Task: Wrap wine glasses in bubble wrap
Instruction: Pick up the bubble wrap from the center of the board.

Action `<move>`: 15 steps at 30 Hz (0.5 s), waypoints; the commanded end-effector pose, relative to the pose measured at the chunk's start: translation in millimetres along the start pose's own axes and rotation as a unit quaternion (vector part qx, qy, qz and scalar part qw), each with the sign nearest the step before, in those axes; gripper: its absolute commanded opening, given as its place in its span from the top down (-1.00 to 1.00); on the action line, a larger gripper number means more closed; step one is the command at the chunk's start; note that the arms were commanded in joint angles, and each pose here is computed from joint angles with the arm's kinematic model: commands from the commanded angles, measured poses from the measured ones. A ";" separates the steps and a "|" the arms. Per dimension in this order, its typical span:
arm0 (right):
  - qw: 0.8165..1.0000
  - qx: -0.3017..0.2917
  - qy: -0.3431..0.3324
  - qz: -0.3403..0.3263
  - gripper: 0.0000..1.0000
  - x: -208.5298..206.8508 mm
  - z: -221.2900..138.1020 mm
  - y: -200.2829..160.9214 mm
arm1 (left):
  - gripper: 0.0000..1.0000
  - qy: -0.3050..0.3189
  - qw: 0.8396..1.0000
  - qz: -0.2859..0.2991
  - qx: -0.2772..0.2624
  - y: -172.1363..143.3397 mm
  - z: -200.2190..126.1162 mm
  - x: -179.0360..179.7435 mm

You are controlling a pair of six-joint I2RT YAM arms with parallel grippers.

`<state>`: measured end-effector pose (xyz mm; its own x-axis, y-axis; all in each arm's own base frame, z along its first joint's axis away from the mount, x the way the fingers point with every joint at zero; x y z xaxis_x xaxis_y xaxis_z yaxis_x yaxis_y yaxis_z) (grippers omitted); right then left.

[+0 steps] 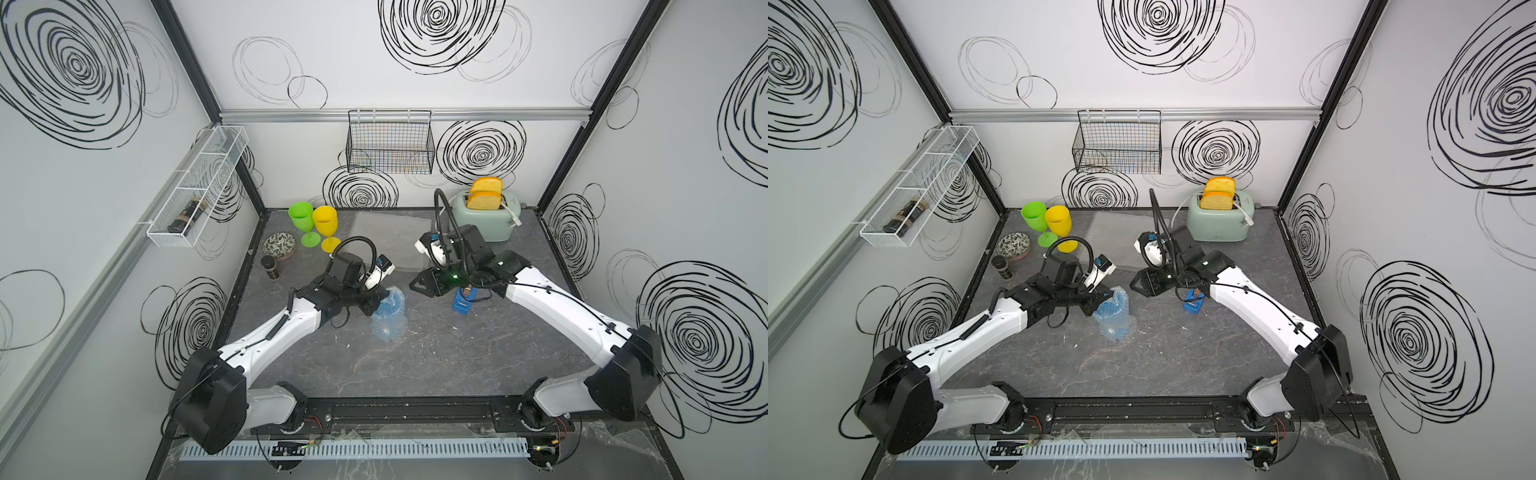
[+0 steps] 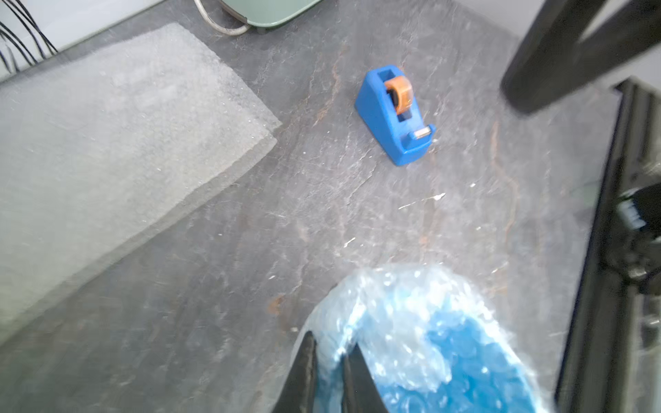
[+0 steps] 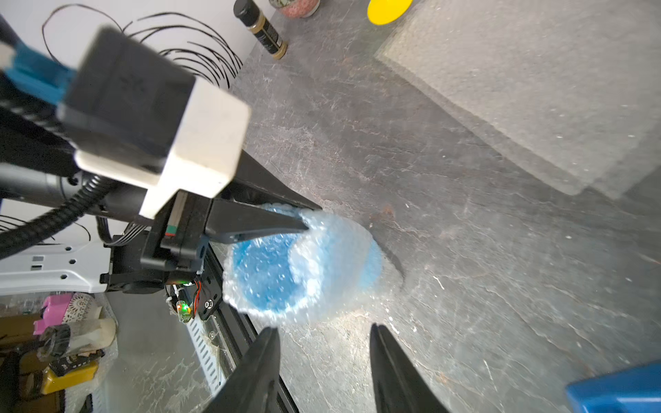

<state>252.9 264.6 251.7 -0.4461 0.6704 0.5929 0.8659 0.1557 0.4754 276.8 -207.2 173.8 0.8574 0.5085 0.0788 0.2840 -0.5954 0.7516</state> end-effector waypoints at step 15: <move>0.996 -0.086 -0.024 0.024 0.02 -44.7 -46.3 23.8 | 1.00 0.050 0.990 0.012 0.135 -68.4 -44.6 28.5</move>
<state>277.8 204.7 260.5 -0.3587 0.7211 0.5927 0.8482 -0.0132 0.5294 277.0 -159.3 175.5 0.8231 0.5455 0.1577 0.3038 -0.6577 0.6894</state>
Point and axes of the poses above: each gripper's point midway between its finger pads, its own z axis out along the fingers, its own x axis along the line the jaws close on, y = z × x, the point moved 3 cm from there along -z, back along the fingers, and after that the axes turned 13 degrees about z, right-handed, at the moved point
